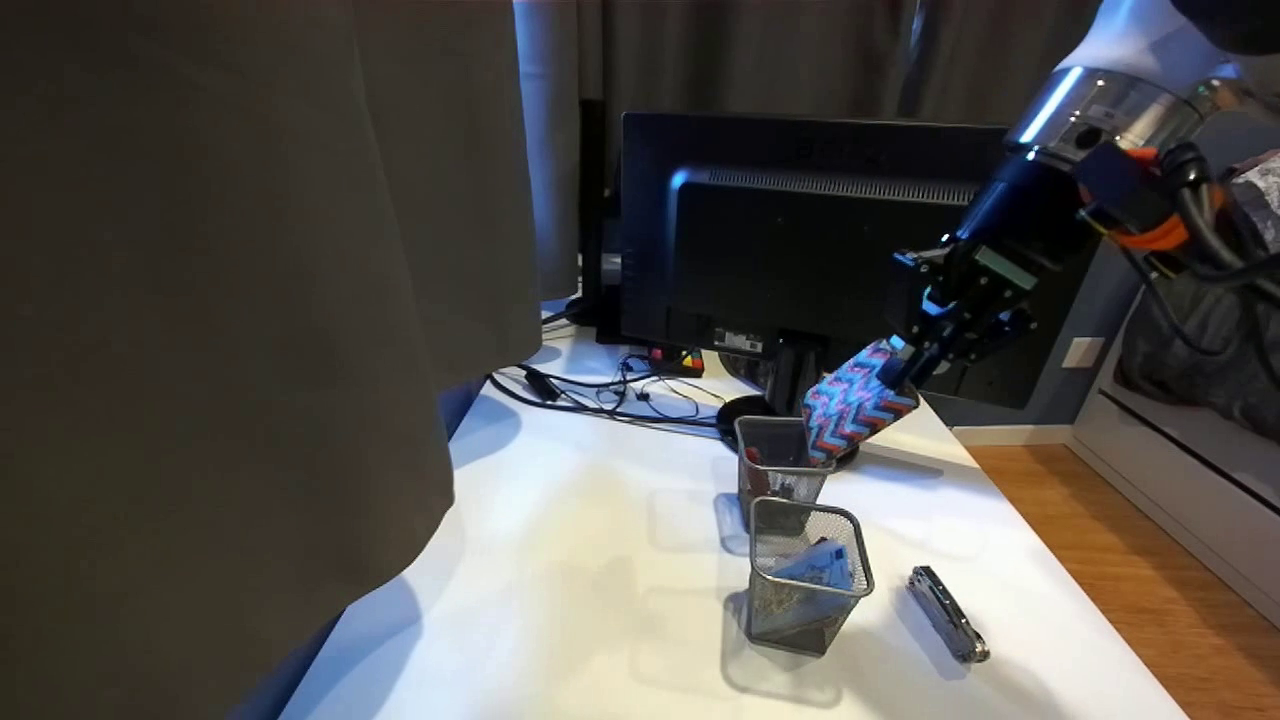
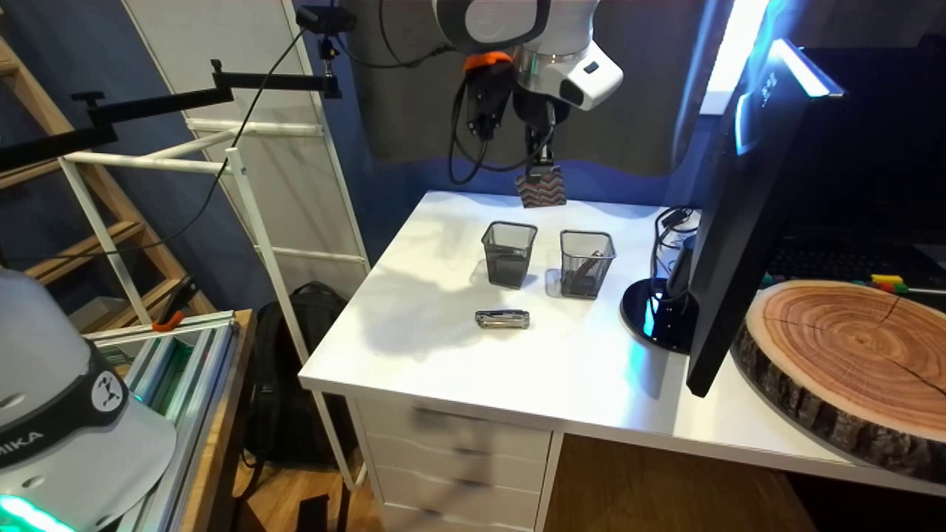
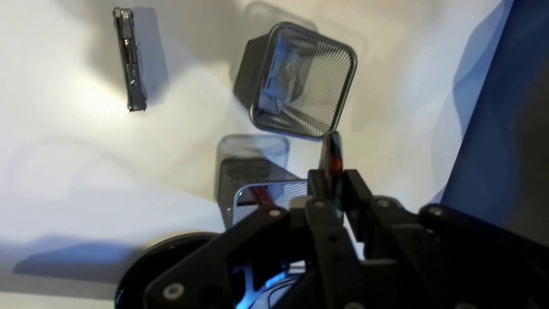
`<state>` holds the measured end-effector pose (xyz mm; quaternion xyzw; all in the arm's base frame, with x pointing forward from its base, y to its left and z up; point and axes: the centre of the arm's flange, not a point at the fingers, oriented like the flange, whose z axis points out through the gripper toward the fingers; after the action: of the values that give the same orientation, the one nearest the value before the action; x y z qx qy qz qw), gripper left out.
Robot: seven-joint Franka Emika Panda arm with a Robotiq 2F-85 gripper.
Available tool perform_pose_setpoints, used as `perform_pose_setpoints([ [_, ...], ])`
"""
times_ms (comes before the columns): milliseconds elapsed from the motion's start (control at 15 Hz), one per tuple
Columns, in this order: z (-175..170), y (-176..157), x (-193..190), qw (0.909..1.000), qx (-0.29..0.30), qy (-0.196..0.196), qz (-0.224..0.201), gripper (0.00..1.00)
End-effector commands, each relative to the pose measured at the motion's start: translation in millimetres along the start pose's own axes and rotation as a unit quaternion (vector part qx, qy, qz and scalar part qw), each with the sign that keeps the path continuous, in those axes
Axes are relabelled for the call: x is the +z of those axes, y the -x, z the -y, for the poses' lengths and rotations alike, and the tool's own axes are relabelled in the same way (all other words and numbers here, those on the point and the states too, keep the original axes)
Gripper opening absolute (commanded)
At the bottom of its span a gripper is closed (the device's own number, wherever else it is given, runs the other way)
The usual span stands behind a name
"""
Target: Pick up the patterned rectangular object from the gray pen holder and put it on the table
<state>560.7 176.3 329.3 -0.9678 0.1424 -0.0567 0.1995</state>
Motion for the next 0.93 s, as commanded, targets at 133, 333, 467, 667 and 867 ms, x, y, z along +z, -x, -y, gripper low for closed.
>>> perform_pose_setpoints([
  [133, -82.1, 38.6, -15.9, 0.9882, 0.123, 0.027, -0.087, 0.04],
  [333, -89.0, 23.9, -3.8, 0.9873, 0.132, 0.027, -0.085, 0.15],
  [467, -103.0, 35.0, -1.1, 0.9834, 0.154, 0.027, -0.092, 0.04],
  [667, -140.2, 29.0, -4.5, 0.9932, 0.113, 0.008, -0.026, 0.04],
  [867, -173.3, 25.0, -6.5, 0.9977, 0.064, -0.014, 0.018, 0.04],
])
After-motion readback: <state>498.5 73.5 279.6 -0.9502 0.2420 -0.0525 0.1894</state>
